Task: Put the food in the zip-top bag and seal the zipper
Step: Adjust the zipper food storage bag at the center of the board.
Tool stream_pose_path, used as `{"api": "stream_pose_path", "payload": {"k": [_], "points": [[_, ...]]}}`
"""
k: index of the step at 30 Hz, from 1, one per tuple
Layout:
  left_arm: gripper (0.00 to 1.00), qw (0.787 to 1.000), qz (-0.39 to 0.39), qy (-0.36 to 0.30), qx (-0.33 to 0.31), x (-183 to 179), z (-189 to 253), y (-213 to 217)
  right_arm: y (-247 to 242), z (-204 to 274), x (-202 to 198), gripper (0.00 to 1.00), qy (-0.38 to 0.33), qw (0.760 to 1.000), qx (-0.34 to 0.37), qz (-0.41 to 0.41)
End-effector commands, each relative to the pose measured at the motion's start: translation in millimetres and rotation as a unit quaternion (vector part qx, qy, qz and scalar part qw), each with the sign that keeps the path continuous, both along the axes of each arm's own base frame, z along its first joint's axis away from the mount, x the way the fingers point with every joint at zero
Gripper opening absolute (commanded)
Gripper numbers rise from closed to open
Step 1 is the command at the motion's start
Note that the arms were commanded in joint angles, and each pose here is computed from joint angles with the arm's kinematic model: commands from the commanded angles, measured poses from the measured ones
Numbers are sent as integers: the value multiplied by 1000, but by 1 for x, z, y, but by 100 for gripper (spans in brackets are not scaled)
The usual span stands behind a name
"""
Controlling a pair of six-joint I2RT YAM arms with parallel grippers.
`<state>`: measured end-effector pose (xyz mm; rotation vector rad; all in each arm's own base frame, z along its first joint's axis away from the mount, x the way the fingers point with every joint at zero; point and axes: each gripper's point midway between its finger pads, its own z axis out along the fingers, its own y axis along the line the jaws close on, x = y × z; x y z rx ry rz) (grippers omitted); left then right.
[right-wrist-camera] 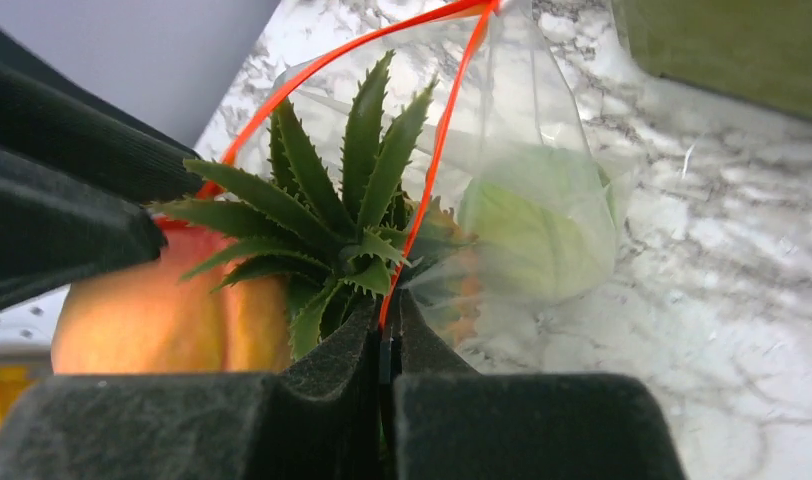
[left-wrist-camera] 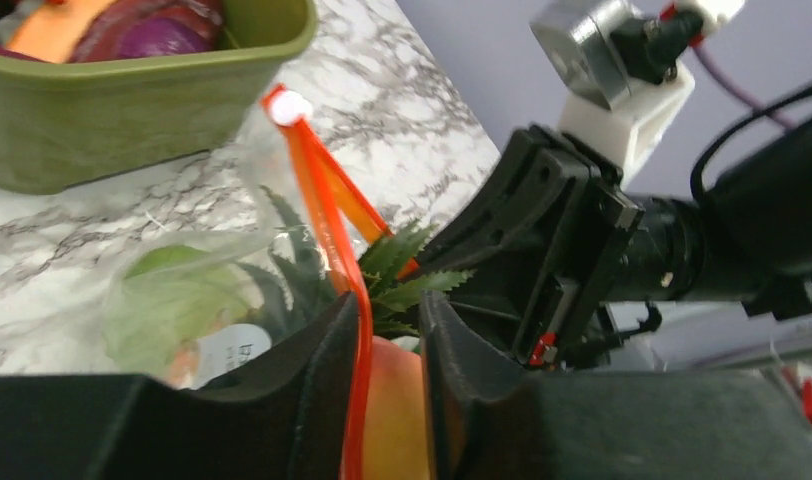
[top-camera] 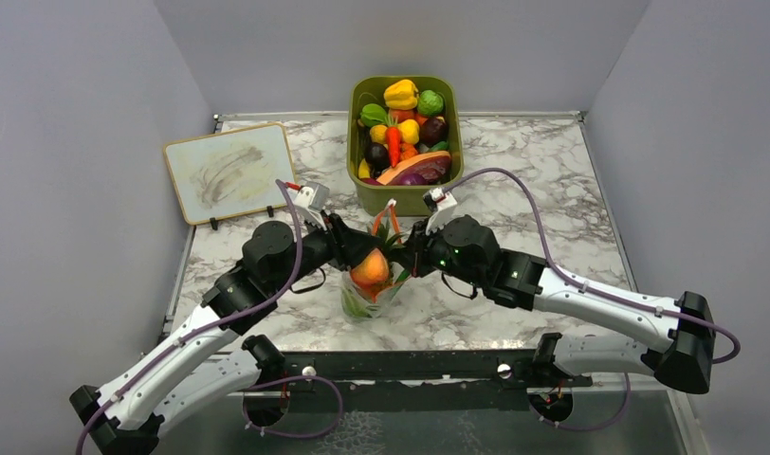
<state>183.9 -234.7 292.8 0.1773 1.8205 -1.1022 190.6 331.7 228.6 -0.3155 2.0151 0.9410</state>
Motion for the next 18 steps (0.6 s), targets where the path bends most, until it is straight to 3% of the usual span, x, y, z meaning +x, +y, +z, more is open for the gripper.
{"api": "stream_pose_path", "payload": {"k": [1,6,13,18], "points": [[36,990,-111,-84,-8,-31,38,-15,4,14,-1,1,-97,989,-73,84],[48,977,-130,-165,28,-42,51,-2,-8,28,-4,1,-163,971,-111,133],[51,958,-119,-239,107,-41,50,18,-10,35,-14,1,-178,944,-128,247],[51,912,-135,-333,196,-40,32,30,-11,43,-32,1,-203,910,-132,336]]}}
